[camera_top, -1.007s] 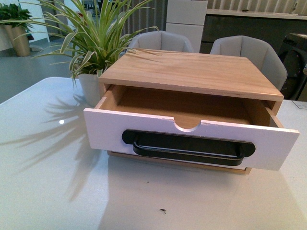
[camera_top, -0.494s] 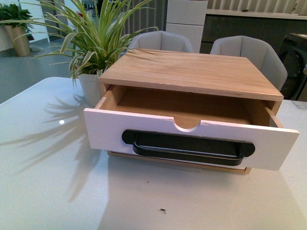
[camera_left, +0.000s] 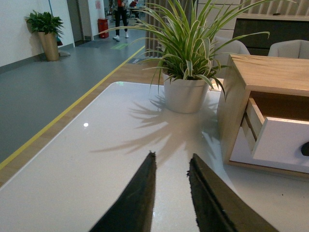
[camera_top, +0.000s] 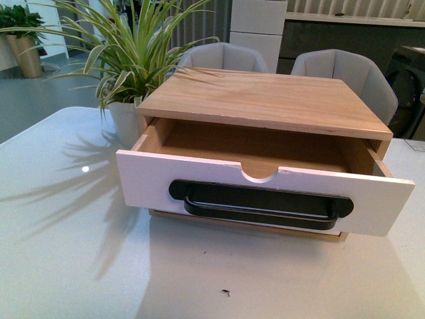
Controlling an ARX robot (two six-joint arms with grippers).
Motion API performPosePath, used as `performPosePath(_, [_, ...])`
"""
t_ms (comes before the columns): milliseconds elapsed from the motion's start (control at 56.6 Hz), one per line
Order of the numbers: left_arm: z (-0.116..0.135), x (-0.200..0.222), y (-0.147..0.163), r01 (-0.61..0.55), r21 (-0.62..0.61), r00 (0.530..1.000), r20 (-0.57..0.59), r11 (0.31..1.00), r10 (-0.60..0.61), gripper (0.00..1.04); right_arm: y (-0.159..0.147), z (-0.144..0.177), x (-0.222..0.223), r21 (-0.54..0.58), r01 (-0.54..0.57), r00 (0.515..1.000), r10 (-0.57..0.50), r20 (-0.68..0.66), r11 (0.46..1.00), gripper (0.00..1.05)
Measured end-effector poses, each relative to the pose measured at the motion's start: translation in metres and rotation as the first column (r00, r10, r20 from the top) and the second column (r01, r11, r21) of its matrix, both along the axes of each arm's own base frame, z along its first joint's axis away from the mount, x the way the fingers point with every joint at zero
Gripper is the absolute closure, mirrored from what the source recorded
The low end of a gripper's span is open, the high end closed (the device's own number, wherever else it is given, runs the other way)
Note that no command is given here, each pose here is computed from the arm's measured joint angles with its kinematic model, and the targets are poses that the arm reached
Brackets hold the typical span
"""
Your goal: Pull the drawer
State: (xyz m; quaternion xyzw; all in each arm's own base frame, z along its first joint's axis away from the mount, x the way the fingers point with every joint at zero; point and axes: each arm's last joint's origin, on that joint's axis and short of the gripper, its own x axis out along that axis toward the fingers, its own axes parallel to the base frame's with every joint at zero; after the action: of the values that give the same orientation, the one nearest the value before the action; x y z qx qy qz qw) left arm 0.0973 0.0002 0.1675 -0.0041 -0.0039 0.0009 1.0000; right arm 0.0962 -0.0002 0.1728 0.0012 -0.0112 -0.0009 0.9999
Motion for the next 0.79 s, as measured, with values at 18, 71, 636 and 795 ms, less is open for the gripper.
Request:
performPosePath(18, [0.0,0.0,0.0,0.0,0.0,1.0,0.0,1.0,0.0,0.63,0.0,0.0,0.0,0.0,0.0,1.0,0.0,0.0,1.0,0.66])
performPosePath(71, [0.0,0.0,0.0,0.0,0.0,1.0,0.0,1.0,0.0,0.54,0.0,0.0,0.0,0.0,0.0,1.0,0.0,0.0,1.0,0.58])
performPosePath(636, [0.0,0.0,0.0,0.0,0.003,1.0,0.0,1.0,0.0,0.07,0.0,0.0,0.0,0.0,0.0,1.0,0.0,0.0,1.0,0.09])
performPosePath(795, [0.0,0.0,0.0,0.0,0.003,1.0,0.0,1.0,0.0,0.07,0.0,0.0,0.0,0.0,0.0,1.0,0.0,0.0,1.0,0.09])
